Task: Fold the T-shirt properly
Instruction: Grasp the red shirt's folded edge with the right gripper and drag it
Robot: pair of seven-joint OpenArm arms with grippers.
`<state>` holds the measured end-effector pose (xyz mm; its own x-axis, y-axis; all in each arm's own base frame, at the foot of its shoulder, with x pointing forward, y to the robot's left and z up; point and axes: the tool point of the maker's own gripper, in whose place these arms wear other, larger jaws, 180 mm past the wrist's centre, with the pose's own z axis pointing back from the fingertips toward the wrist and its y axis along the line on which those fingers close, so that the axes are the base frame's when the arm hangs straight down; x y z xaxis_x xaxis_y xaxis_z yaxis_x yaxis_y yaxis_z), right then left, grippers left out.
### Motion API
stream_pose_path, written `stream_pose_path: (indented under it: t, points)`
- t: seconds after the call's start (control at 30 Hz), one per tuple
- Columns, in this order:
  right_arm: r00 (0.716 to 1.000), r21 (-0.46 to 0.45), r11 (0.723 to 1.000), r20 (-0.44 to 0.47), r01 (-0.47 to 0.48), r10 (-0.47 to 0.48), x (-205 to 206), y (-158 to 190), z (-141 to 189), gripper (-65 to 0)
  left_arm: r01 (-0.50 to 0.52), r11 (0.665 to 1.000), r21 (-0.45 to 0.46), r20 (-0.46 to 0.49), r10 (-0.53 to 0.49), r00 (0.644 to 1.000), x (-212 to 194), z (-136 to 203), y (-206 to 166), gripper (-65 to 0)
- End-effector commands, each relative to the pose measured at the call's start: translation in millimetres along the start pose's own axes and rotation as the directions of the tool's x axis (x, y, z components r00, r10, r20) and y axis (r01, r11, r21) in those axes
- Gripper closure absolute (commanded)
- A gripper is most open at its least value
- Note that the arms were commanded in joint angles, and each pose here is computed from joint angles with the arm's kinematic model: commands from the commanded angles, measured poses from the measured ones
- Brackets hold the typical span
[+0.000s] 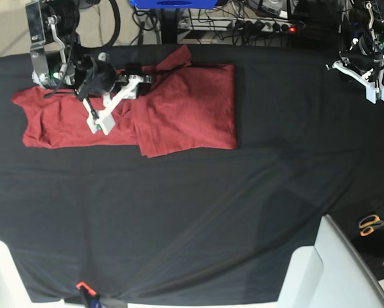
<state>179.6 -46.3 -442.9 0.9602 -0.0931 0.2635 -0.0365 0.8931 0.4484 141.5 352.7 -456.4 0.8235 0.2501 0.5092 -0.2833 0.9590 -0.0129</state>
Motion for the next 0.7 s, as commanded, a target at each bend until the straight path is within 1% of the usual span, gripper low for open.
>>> stream_pose_path:
  t: [0.0,0.07,0.23,0.33,0.4,0.47,0.53,0.6,0.67]
  points:
    - [0.999,0.007,1.000,0.038,-0.020,0.020,8.6,3.8,7.8,-30.2,0.022,1.000,0.017,0.035,-0.023,0.999,14.4,5.9,10.2,0.0]
    - [0.998,0.014,0.999,0.059,-0.033,0.032,10.1,9.1,14.8,-27.3,0.035,0.999,0.025,0.036,-0.036,0.999,18.0,7.0,14.9,0.0]
    - [0.982,0.037,0.997,0.178,-0.067,0.059,22.0,26.1,35.8,-17.0,0.051,0.998,0.034,0.041,-0.052,0.998,23.8,8.9,19.9,0.0]
    - [0.969,0.033,0.993,0.224,-0.116,0.106,34.4,27.9,41.7,-13.2,0.051,0.998,0.032,0.040,-0.052,0.998,23.2,8.6,19.0,0.0]
    - [0.959,0.038,0.984,0.234,-0.174,0.161,45.8,36.4,40.8,-12.0,0.049,0.998,0.031,0.040,-0.051,0.998,22.7,8.4,18.6,0.0]
    - [0.948,0.047,0.969,0.222,-0.243,0.227,53.8,45.2,33.8,-11.1,0.049,0.998,0.031,0.040,-0.051,0.998,22.7,8.4,18.6,0.0]
    - [0.941,0.060,0.955,0.203,-0.289,0.272,57.3,54.0,24.5,-9.8,0.049,0.998,0.031,0.040,-0.051,0.998,22.7,8.4,18.6,0.0]
    - [0.945,0.065,0.953,0.166,-0.295,0.281,54.3,54.4,11.0,-9.0,0.049,0.998,0.031,0.040,-0.051,0.998,22.7,8.4,18.6,0.0]
    - [0.956,0.064,0.959,0.118,-0.277,0.268,46.1,48.5,-4.8,-9.2,0.049,0.998,0.031,0.040,-0.051,0.998,22.7,8.4,18.6,0.0]
